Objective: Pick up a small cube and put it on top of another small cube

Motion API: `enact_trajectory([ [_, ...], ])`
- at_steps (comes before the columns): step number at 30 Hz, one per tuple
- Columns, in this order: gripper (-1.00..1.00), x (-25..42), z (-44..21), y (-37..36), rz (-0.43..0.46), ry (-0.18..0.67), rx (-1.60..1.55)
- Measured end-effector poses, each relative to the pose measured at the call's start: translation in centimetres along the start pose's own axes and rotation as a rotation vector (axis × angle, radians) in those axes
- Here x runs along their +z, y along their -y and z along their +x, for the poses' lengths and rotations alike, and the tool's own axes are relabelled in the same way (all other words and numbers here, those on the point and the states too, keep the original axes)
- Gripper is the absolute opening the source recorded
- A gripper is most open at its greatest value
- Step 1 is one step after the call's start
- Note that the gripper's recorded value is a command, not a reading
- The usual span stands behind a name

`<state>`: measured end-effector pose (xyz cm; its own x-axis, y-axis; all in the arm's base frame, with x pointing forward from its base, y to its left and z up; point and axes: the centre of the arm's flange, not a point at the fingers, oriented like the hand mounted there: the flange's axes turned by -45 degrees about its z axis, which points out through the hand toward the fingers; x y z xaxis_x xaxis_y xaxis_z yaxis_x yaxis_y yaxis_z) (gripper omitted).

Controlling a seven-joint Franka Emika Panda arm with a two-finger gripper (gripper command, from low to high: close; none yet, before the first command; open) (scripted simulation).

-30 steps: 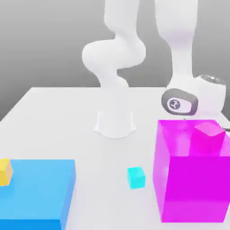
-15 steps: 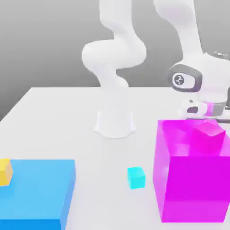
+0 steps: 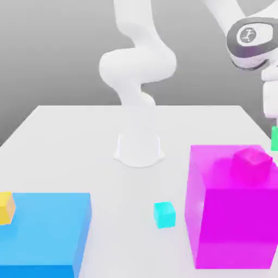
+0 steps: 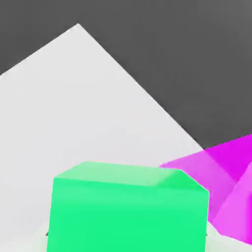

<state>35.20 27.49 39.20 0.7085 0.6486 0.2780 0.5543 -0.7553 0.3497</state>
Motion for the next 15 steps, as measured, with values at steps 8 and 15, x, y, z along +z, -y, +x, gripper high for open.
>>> enact_trajectory([
  [8, -1.0, 2.9, -4.4, -13.2, -0.063, 0.143, 0.595],
  [15, -1.0, 5.7, -10.1, -18.3, -0.073, 0.256, 1.144],
])
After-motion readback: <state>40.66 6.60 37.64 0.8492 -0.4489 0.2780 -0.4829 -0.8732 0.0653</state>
